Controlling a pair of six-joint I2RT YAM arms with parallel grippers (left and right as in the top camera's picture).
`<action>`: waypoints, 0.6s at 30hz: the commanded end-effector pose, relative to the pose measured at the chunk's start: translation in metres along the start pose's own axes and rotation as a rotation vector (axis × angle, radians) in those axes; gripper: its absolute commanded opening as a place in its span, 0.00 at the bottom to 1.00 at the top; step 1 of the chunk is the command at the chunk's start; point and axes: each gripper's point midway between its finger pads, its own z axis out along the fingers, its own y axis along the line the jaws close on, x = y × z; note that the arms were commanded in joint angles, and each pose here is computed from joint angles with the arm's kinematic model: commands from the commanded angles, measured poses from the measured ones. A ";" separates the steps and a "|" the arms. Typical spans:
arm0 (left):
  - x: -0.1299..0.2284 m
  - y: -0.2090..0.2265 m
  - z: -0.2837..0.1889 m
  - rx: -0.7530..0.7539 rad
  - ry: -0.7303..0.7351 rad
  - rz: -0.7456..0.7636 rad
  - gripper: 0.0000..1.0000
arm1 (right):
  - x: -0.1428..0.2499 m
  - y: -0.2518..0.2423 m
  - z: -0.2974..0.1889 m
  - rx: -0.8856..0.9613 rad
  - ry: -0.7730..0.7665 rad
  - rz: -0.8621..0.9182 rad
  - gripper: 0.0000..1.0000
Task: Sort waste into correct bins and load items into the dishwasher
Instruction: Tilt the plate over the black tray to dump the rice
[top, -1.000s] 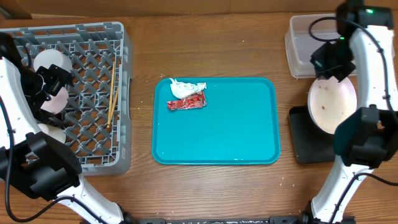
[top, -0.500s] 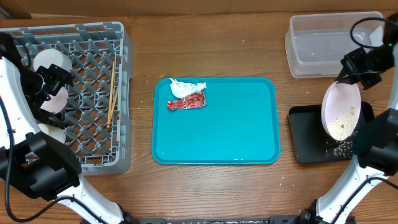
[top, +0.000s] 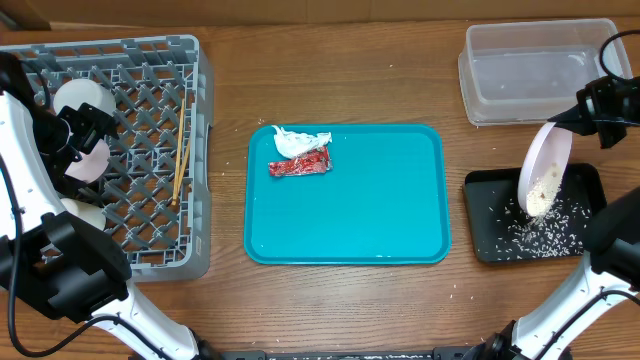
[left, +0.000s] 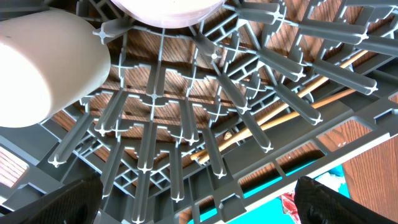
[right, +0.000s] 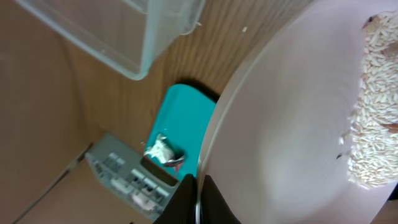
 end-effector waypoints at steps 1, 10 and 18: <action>-0.001 -0.005 -0.004 0.011 -0.011 0.000 1.00 | 0.010 0.019 -0.029 -0.122 -0.028 -0.078 0.04; 0.000 -0.005 -0.004 0.011 -0.011 0.000 1.00 | 0.018 0.017 -0.035 -0.153 -0.018 -0.105 0.04; -0.001 -0.005 -0.004 0.012 -0.012 0.001 1.00 | 0.026 0.012 -0.051 -0.157 -0.062 -0.121 0.04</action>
